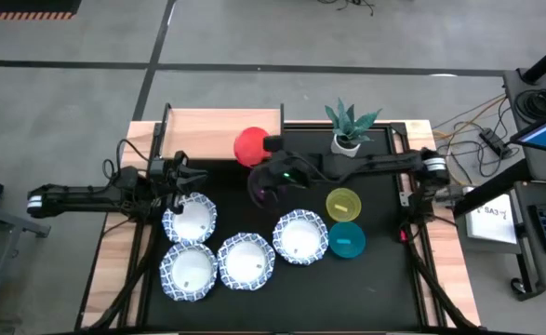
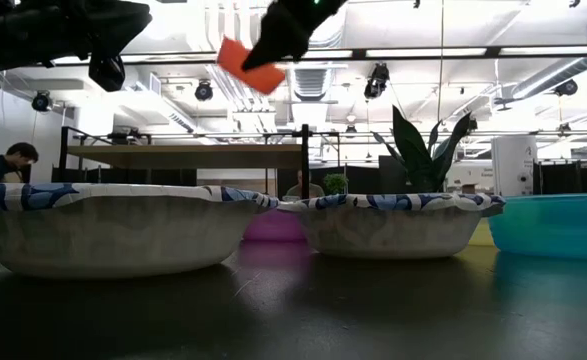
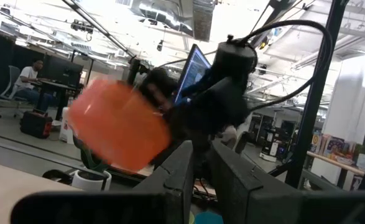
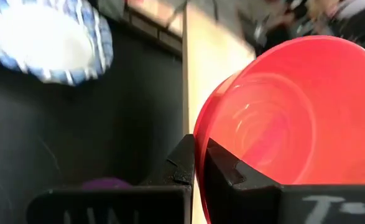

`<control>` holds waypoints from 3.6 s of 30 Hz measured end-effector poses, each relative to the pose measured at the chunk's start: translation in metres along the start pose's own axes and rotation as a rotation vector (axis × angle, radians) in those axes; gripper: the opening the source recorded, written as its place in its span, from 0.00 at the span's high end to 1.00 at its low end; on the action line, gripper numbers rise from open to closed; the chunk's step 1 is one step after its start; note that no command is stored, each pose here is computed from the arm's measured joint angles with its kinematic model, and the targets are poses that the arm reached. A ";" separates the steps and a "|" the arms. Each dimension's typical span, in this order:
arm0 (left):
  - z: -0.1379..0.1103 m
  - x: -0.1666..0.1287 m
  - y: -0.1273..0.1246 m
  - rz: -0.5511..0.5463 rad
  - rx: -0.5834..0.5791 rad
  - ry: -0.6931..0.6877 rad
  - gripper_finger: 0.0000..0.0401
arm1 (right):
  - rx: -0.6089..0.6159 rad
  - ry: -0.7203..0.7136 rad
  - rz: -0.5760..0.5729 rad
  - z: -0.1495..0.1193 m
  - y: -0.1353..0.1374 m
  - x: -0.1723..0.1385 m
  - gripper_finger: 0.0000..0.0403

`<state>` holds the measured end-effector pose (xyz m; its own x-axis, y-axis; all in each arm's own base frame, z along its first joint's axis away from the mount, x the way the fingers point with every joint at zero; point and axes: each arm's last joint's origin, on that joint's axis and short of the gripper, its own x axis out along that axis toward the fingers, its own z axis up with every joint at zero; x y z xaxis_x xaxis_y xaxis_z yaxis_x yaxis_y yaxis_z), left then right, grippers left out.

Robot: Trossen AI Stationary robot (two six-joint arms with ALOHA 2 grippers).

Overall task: Place and stack bowls onto a shelf
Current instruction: Put the orange bowl on the shelf, then put the blue bowl on the shelf

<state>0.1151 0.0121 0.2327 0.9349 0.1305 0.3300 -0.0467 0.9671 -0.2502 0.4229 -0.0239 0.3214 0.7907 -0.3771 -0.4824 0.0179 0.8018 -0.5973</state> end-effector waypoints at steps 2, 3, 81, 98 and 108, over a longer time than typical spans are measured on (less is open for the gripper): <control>0.000 0.000 0.000 0.000 0.000 0.000 0.90 | -0.001 0.062 0.014 -0.004 -0.004 0.013 0.98; 0.000 0.000 0.000 0.000 0.000 0.000 0.90 | 0.002 0.090 0.020 -0.007 -0.006 0.019 0.98; 0.000 0.000 0.000 0.001 -0.026 0.001 0.90 | 0.395 -0.122 0.611 -0.054 0.015 -0.081 0.86; -0.005 0.003 0.001 0.013 -0.071 0.038 0.90 | 0.468 -0.178 0.620 -0.138 0.081 -0.071 0.87; -0.026 0.020 0.001 0.065 -0.298 0.152 0.90 | 0.412 -0.165 0.623 -0.140 0.083 -0.072 0.87</control>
<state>0.1432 0.0100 0.2154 0.9762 0.1337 0.1708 -0.0237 0.8486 -0.5286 0.2815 0.0043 0.2169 0.8099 0.2498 -0.5308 -0.2599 0.9639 0.0570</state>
